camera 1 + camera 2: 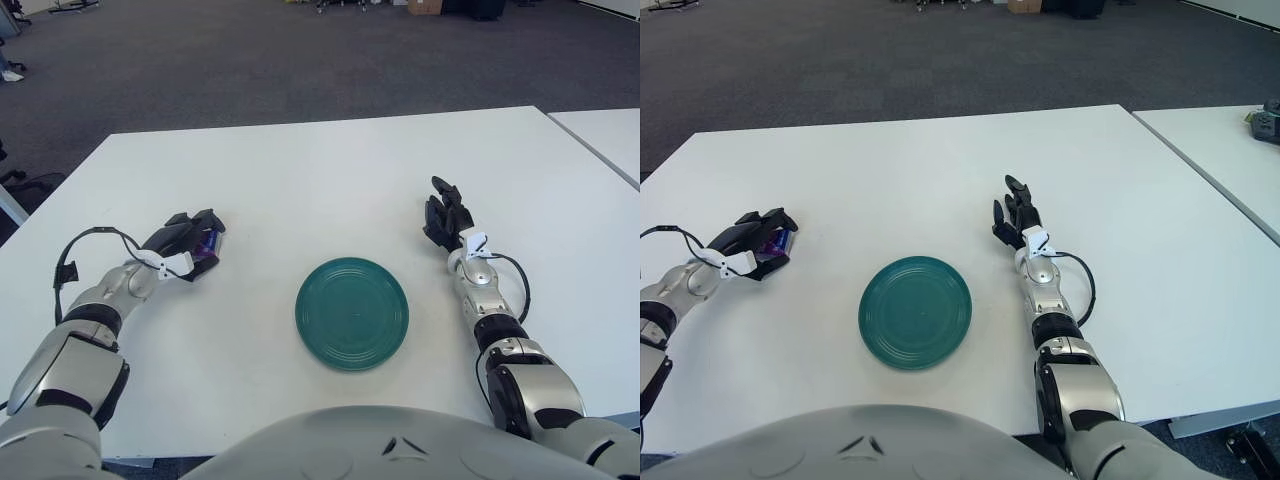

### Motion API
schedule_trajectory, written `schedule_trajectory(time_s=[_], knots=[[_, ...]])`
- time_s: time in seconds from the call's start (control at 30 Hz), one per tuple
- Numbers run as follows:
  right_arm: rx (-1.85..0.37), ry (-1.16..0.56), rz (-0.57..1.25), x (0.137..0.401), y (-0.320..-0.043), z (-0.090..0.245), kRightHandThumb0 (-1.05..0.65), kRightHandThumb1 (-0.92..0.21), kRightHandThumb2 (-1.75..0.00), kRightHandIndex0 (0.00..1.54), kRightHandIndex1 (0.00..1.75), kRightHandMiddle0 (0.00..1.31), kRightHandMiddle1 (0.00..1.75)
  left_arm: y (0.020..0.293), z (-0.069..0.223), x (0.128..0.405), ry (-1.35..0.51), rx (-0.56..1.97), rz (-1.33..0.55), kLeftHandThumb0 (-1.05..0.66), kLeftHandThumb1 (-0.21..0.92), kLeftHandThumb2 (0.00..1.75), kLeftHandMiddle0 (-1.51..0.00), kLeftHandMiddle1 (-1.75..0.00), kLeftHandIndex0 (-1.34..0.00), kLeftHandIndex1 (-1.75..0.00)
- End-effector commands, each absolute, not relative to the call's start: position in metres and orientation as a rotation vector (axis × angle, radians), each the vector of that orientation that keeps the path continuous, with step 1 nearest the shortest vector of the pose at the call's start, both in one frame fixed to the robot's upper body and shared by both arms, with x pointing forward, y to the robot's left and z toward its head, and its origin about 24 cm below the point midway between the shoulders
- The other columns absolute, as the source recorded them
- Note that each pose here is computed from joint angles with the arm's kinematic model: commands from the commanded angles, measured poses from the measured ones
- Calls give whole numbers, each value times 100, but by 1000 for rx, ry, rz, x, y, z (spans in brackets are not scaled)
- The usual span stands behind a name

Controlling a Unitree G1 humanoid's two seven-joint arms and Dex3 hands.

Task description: Put the gum into the plate.

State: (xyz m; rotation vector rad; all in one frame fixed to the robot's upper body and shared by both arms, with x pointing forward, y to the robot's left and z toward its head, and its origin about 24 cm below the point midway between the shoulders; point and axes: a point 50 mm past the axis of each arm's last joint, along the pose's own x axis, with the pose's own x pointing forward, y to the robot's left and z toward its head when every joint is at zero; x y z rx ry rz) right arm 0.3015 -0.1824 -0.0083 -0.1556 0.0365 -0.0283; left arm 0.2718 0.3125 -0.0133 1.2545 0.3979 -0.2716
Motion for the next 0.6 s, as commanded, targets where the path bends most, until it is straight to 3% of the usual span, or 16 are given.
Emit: schedule_trajectory(time_s=[0.0,0.23,0.3,0.37,0.57], knots=[[-160,132,-53,292,-190,-25,-68,-92,-80,22,1,0,43,325,-32,251,586,1286,-347,-24,27,100,0,-154,-22,-155],[-156,122,-71,294,-191,-24,-71,-92,-80,23,1,0,44,331,-38,245,679,1289,-289,-20,34,95,0,-165,-17,-166],[-150,109,-80,294,-191,-23,-72,-92,-79,24,1,0,45,333,-41,242,682,1282,-225,15,48,97,-24,-171,-35,-171],[-144,94,-89,294,-190,-21,-72,-92,-78,25,2,0,46,333,-42,240,669,1269,-167,29,43,110,-39,-173,-50,-173],[-139,69,-103,294,-192,-19,-73,-92,-77,28,2,0,49,332,-46,239,642,1238,-44,47,28,135,-62,-174,-76,-174]])
